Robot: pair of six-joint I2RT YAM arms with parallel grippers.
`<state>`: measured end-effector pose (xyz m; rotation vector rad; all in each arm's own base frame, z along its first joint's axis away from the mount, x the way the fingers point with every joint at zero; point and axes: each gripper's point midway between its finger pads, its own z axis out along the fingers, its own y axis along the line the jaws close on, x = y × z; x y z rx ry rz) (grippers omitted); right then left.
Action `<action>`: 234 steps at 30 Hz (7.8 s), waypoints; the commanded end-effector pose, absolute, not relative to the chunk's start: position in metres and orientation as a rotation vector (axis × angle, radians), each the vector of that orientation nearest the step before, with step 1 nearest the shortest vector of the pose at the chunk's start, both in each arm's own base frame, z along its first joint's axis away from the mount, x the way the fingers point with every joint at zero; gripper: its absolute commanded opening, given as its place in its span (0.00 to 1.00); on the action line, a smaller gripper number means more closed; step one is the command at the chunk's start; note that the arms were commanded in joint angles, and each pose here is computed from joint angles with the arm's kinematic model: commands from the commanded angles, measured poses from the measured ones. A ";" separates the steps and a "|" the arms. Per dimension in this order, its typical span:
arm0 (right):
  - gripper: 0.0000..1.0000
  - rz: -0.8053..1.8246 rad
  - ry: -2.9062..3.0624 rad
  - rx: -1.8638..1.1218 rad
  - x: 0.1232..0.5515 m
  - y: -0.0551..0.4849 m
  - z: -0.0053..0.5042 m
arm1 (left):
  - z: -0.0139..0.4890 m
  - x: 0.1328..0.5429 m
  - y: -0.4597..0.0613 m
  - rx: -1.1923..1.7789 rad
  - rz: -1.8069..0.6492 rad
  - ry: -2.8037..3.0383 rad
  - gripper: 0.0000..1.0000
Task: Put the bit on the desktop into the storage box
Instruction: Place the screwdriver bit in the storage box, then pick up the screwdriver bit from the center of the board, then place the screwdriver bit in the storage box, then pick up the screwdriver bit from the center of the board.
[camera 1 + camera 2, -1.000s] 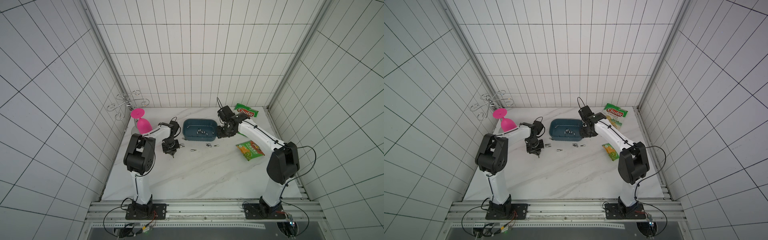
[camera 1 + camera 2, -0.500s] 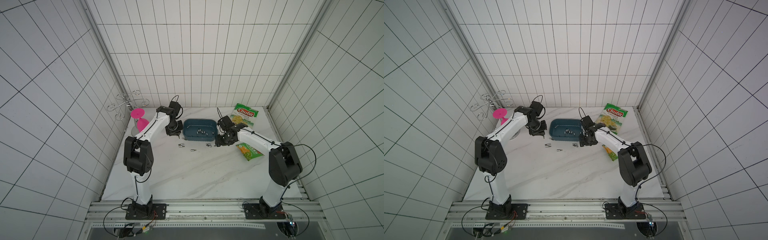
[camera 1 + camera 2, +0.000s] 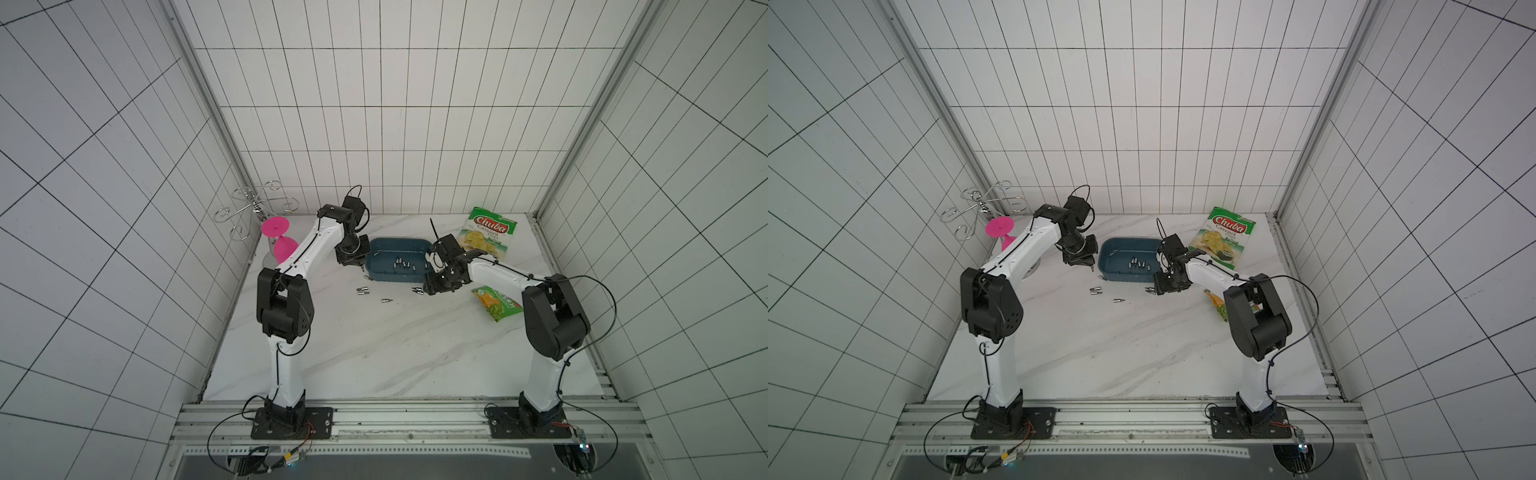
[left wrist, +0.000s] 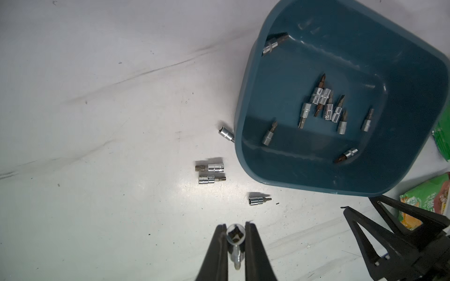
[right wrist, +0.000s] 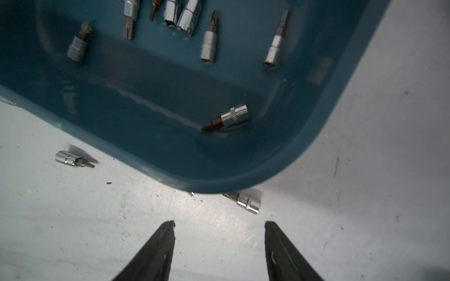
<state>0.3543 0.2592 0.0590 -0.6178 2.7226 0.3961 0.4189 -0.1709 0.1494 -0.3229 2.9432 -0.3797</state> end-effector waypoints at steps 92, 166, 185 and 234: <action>0.13 0.207 2.836 -0.793 0.338 0.257 0.000 | 0.033 0.491 -0.259 -0.166 -0.325 2.980 0.00; 0.00 0.136 2.733 -0.826 0.459 0.302 0.053 | 0.051 0.384 -0.133 -0.469 -0.181 3.050 0.41; 0.12 0.138 2.747 -0.813 0.460 0.302 0.044 | 0.021 0.384 -0.143 -0.456 -0.174 3.112 0.41; 0.51 0.143 2.609 -0.718 0.438 0.279 0.152 | 0.043 0.385 -0.152 -0.219 -0.019 3.054 0.52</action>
